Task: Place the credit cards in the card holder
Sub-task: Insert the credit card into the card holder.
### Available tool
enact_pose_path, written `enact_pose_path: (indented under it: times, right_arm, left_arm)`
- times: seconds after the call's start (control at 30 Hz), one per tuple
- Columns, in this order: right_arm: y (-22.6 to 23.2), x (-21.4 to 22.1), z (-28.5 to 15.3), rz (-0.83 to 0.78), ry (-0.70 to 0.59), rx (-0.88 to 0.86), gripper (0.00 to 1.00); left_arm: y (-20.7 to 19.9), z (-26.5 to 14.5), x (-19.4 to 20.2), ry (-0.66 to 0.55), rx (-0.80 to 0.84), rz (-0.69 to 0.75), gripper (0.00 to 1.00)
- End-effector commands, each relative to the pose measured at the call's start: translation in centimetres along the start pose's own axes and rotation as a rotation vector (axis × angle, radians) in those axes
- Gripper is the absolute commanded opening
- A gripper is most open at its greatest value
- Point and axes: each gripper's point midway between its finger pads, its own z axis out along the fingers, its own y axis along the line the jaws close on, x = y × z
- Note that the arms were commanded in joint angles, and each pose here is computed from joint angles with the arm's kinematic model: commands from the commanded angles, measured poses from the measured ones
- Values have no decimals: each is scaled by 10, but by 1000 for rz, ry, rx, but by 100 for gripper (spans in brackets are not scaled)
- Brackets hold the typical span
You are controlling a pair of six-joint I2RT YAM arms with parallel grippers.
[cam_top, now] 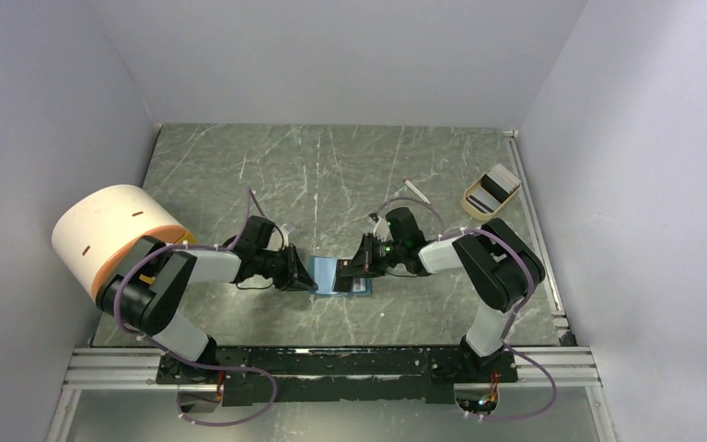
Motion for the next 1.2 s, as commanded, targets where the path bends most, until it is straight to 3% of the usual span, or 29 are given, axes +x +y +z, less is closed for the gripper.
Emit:
enact_pose_path:
  times: [0.0,0.2,0.37,0.47,0.73,0.93,1.17]
  right_arm:
    - [-5,3,7,1,44,15,7]
    - [-10,-4,8,-1,27,58,12]
    - [-23,-9,2,-27,12,172,26]
    - [-32,-13,-6,-50,-12,252,29]
    - [-37,-6,-10,-41,-10,271,28]
    - [-39,-2,-10,-36,-3,269,19]
    - [-42,5,-9,-14,9,256,17]
  left_arm:
    - [-2,0,-3,1,11,19,13]
    - [-2,0,-2,6,15,17,14]
    - [-2,0,-1,9,18,14,14]
    - [-3,-1,-1,7,20,15,14]
    - [-5,-2,-1,4,23,17,14]
    - [-4,-3,0,3,21,18,14]
    - [-4,-3,-1,0,22,17,14]
